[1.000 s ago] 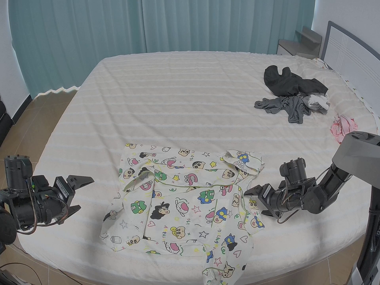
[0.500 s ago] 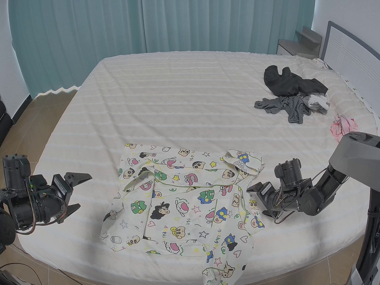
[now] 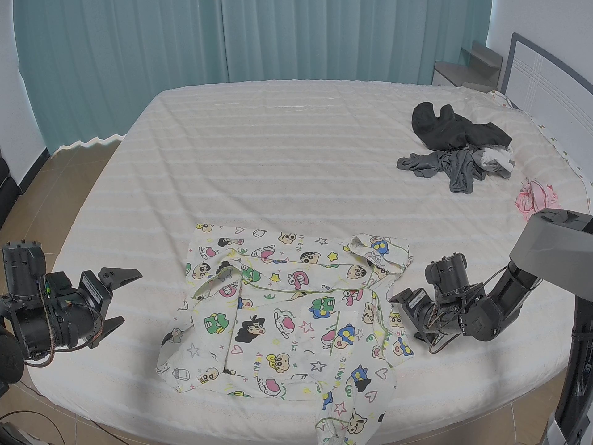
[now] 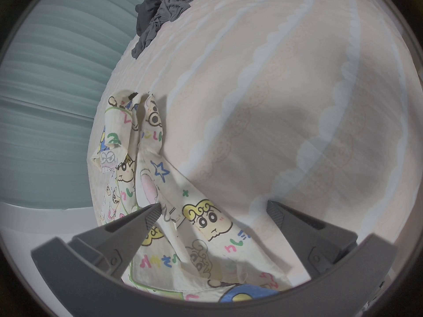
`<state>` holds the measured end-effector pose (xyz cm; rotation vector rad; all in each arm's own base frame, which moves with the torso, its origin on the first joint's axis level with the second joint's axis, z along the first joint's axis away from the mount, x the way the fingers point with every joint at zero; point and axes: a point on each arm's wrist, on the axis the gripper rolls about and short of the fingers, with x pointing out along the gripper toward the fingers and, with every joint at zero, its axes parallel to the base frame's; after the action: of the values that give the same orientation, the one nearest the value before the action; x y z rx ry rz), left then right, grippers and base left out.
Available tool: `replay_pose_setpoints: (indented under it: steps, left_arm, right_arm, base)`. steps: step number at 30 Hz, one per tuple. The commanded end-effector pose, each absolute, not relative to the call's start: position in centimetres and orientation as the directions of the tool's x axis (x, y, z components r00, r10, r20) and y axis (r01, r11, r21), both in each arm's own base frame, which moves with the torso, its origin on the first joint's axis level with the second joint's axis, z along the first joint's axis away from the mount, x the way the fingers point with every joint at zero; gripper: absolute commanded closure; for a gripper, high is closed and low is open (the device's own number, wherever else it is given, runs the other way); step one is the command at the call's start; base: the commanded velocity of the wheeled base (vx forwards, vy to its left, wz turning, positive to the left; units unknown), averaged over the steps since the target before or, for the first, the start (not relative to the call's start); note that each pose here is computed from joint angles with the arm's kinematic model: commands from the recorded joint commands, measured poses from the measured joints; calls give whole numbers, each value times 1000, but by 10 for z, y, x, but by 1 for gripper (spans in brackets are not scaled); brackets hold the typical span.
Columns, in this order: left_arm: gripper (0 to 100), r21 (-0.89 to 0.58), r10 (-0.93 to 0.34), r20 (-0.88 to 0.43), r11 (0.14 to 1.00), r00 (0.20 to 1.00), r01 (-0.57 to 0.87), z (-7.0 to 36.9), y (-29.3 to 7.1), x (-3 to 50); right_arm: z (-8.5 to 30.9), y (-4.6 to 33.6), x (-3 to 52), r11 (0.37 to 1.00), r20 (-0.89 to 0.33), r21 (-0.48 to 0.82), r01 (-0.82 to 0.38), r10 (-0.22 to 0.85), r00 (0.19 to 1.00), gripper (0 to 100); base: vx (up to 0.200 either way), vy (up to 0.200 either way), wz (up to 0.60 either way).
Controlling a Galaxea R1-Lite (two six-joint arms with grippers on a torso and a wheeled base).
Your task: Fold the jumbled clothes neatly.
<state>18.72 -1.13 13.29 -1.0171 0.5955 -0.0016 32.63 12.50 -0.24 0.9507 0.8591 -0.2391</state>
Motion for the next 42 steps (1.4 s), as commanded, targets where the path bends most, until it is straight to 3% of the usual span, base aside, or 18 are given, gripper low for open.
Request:
replay_pose_setpoints:
  steps: [1,15,23,33,34,42]
  left_arm:
    - [0,-798,-270,-469,539,841,-272,132,-11,188]
    - [0,-797,-269,-470,538,841,-274,132,-11,187]
    - [0,-797,-271,-473,538,839,-275,131,-11,187]
    - [0,-796,-271,-475,537,837,-278,130,-11,187]
    - [0,-796,-271,-476,538,837,-279,130,-11,187]
    - [0,-796,-269,-475,537,838,-279,130,-10,187]
  right_arm:
    - [-3,124,326,584,-736,609,537,163,657,0]
    - [-8,122,326,600,-746,587,543,141,650,0]
    - [-5,133,332,695,-759,537,478,151,633,0]
    - [7,154,340,735,-776,514,442,179,605,0]
    - [7,154,340,736,-778,512,442,178,603,100]
    - [3,151,336,746,-795,489,452,168,582,100]
  base:
    - [0,0,0]
    - [0,0,0]
    - [0,0,0]
    - [0,0,0]
    - [0,0,0]
    - [0,0,0]
